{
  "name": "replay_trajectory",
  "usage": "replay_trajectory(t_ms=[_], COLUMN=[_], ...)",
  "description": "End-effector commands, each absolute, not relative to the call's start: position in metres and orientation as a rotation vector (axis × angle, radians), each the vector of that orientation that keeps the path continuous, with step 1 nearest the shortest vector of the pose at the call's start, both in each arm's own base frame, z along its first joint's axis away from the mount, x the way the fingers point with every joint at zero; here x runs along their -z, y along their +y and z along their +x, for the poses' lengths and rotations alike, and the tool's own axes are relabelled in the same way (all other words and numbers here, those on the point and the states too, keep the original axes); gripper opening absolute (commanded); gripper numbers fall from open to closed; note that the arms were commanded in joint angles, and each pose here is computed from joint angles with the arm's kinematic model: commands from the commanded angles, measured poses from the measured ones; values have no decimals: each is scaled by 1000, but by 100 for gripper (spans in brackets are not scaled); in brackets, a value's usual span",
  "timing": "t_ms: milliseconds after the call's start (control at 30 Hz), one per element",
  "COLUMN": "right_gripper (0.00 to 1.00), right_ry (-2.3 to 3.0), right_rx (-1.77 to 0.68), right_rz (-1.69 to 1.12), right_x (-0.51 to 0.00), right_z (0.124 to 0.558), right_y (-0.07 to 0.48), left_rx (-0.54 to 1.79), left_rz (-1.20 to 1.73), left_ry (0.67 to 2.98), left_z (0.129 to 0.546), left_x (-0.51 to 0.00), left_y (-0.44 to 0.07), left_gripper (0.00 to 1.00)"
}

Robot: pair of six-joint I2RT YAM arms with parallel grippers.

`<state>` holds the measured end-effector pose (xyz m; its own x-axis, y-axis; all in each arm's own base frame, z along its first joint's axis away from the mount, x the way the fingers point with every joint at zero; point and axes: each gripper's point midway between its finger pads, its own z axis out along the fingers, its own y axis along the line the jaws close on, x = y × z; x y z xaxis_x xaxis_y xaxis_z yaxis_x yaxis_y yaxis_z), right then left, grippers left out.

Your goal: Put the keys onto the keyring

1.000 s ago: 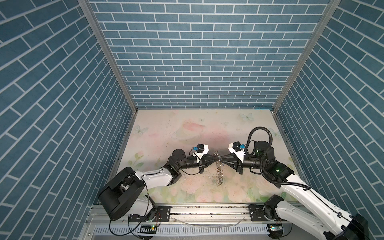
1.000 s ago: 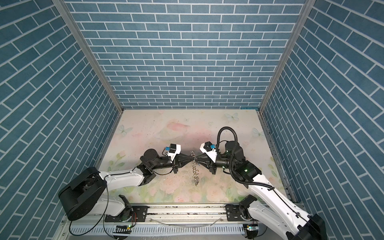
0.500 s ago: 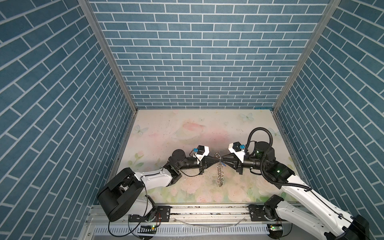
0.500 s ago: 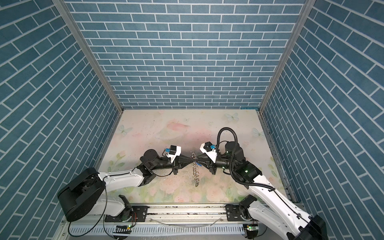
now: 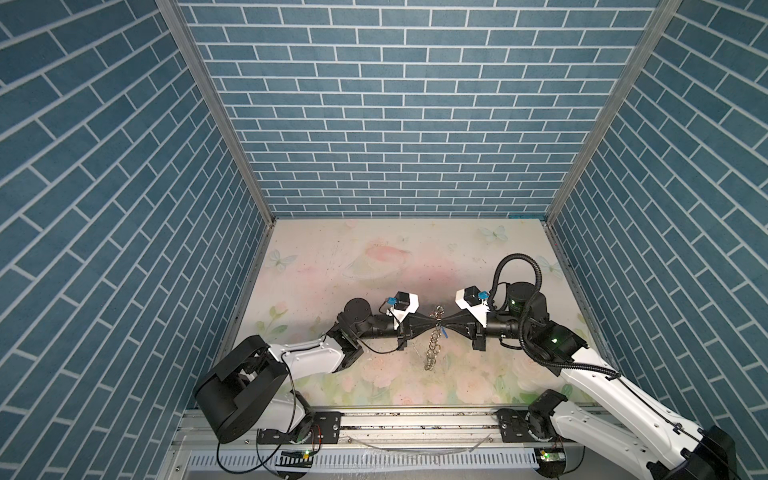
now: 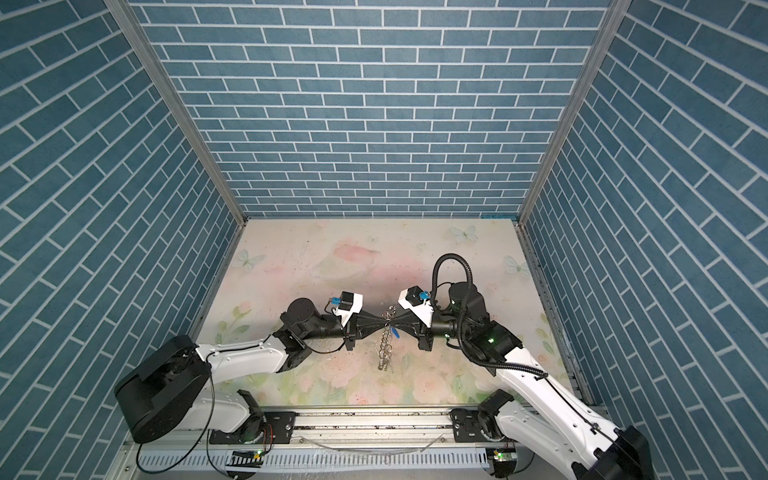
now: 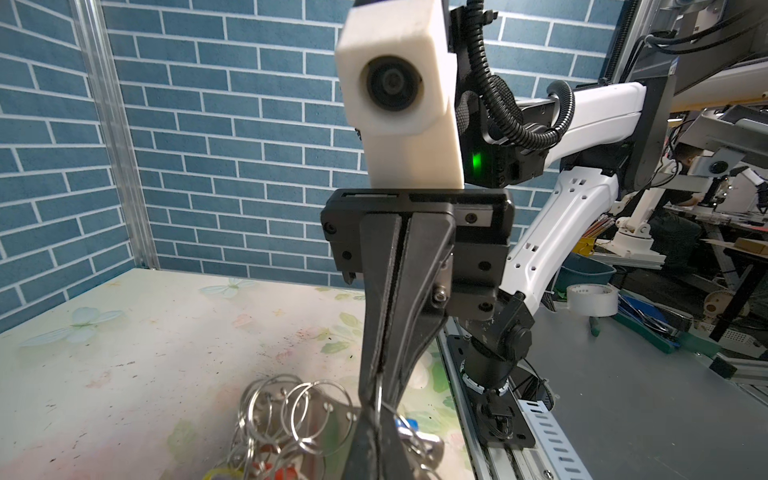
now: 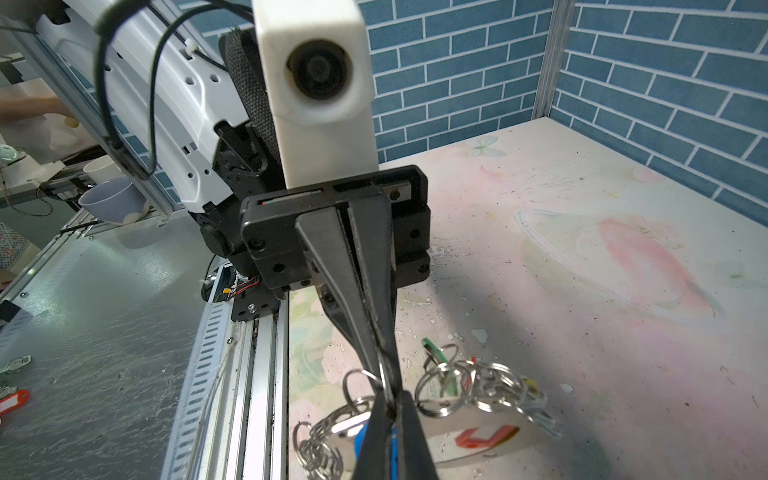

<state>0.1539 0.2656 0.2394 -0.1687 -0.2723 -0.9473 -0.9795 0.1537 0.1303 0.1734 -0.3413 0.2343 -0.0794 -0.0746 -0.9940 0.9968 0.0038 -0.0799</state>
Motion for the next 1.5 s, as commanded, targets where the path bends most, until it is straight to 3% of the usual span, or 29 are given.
replay_trajectory(t_ms=[0,267,500,867,1200,1367,1467], right_gripper=[0,0,0,0,1,21,24], right_ry=[1569,1752,1752,1743,1755,1735,1683], right_rx=[-1066,-886,-929,-964,-929,-620,-527], right_rz=[-1258,-1358,-1452,-1516,-1489,-1252,-1170], right_x=[-255,-234,-236,-230,-225,-229,-236], right_z=[151,161,150,143,149,192,202], right_y=[268,275,284,296,297,273,262], left_rx=[1246,1001,999,1104,1122,1055,1008], left_rz=[1129,1335,1427,1444,1396,1260,1135], left_ry=[1140,1297,1315,1302,1323,1367,1410], left_z=[171,170,164,156,163,183,202], left_x=[-250,-216,-208,-209,-213,-219,-226], left_y=[-340,-319,-319,-325,-330,-329,-326], left_gripper=[2,21,22,17,1,0,0])
